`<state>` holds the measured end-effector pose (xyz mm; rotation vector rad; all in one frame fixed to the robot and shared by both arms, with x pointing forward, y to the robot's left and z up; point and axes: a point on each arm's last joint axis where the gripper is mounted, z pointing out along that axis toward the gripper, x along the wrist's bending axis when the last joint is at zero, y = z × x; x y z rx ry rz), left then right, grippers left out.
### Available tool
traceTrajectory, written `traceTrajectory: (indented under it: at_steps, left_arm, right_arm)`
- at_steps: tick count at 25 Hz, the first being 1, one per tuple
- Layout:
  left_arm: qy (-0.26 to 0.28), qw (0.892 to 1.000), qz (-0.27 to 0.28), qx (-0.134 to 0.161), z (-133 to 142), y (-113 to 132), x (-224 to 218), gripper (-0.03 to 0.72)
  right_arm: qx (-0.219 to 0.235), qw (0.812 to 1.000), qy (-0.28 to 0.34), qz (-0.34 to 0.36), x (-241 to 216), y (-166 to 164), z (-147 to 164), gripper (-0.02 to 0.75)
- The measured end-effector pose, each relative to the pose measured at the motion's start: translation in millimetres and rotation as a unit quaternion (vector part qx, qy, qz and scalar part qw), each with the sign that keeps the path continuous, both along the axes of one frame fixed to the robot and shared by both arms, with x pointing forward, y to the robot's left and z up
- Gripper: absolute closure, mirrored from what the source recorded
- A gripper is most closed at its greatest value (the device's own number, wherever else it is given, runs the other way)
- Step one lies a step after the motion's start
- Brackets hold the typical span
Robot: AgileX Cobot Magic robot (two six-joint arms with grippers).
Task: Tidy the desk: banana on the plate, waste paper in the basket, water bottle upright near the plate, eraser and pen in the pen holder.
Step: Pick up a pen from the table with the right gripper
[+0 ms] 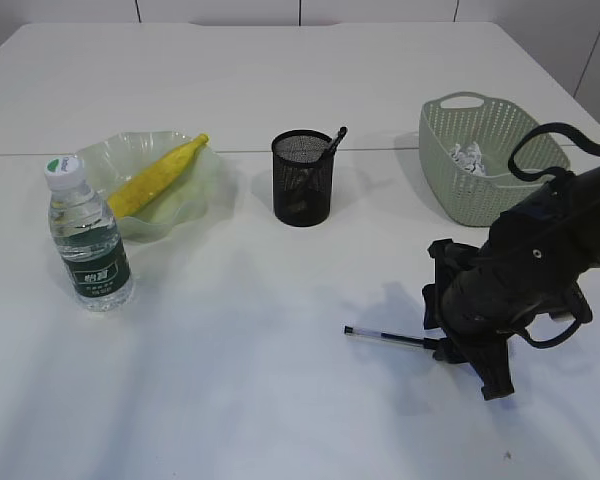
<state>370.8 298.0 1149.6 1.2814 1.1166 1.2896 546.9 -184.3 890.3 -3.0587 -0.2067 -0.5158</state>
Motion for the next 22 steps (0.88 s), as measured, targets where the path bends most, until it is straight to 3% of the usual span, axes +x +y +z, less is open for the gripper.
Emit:
traceTrajectory:
  at_steps: [12,22]
  left_arm:
    - [0.024,1.0,0.003,0.001,-4.5,0.5,0.0,0.097]
    - [0.025,1.0,0.003,0.002,-4.5,0.5,0.0,0.097]
  right_arm:
    - [-0.065,0.995,-0.009,0.069,1.2,-7.1,0.2,0.456]
    - [-0.062,0.997,-0.008,0.044,1.3,-8.1,-0.3,0.456]
